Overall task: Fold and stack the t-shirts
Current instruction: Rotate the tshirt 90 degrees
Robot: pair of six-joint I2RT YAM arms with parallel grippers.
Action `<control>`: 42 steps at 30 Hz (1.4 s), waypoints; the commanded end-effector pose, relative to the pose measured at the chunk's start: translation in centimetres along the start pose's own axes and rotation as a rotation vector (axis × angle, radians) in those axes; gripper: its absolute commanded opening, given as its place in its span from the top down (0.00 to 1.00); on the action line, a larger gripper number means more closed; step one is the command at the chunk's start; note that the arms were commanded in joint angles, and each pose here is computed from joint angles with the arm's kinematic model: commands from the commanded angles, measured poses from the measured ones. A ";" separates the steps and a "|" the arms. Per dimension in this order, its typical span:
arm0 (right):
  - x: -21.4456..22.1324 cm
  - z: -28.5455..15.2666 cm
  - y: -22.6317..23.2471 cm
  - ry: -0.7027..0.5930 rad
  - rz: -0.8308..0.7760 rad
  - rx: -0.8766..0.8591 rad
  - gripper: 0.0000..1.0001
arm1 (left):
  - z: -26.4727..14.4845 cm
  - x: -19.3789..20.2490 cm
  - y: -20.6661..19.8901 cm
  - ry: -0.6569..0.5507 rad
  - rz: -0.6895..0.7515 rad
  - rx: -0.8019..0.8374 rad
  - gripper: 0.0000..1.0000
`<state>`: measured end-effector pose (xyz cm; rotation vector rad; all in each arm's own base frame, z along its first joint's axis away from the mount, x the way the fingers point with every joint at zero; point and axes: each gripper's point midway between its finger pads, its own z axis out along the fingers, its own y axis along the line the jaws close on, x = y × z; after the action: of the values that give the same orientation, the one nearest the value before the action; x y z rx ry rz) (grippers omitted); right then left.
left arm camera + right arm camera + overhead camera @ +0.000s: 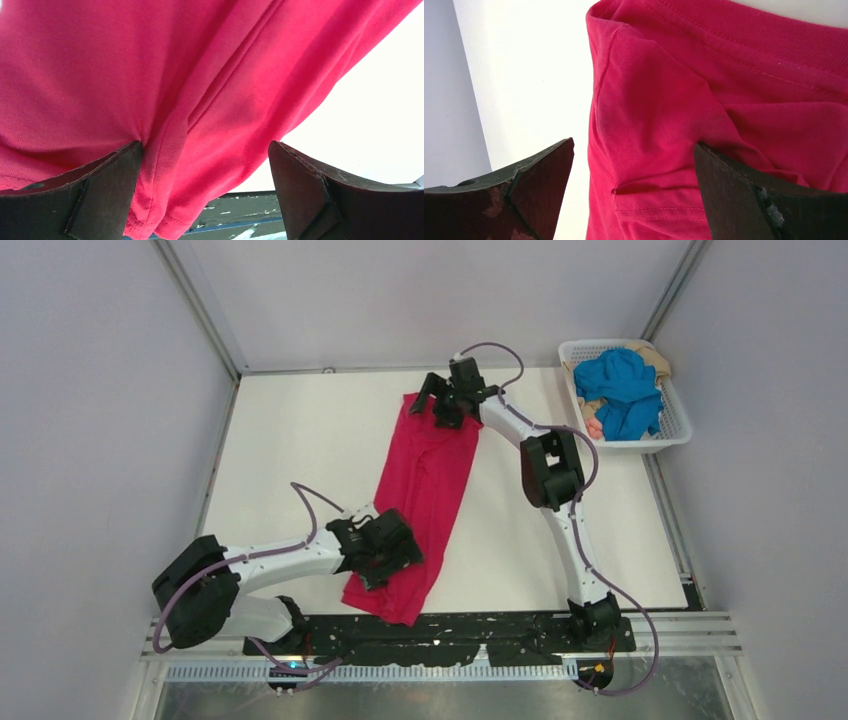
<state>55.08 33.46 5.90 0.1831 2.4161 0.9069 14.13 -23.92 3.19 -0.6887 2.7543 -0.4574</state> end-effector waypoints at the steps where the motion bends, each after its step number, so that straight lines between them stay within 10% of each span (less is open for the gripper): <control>1: 0.6 0.9 1.4 0.020 0.040 0.022 0.05 | 0.1 0.9 -1.4 -0.019 -0.038 0.000 0.01; 23: -7.4 3.3 6.5 -0.260 0.137 -0.202 0.05 | 1.1 -0.6 -7.3 -0.134 0.075 0.022 0.00; 42: -10.0 -16.7 8.8 -0.384 -0.334 0.081 0.05 | -5.0 -4.9 5.1 -0.243 0.348 -0.143 0.00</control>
<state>57.87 31.53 21.39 0.0761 2.0917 0.7406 16.16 -20.70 9.91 -0.3661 2.5416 -0.2535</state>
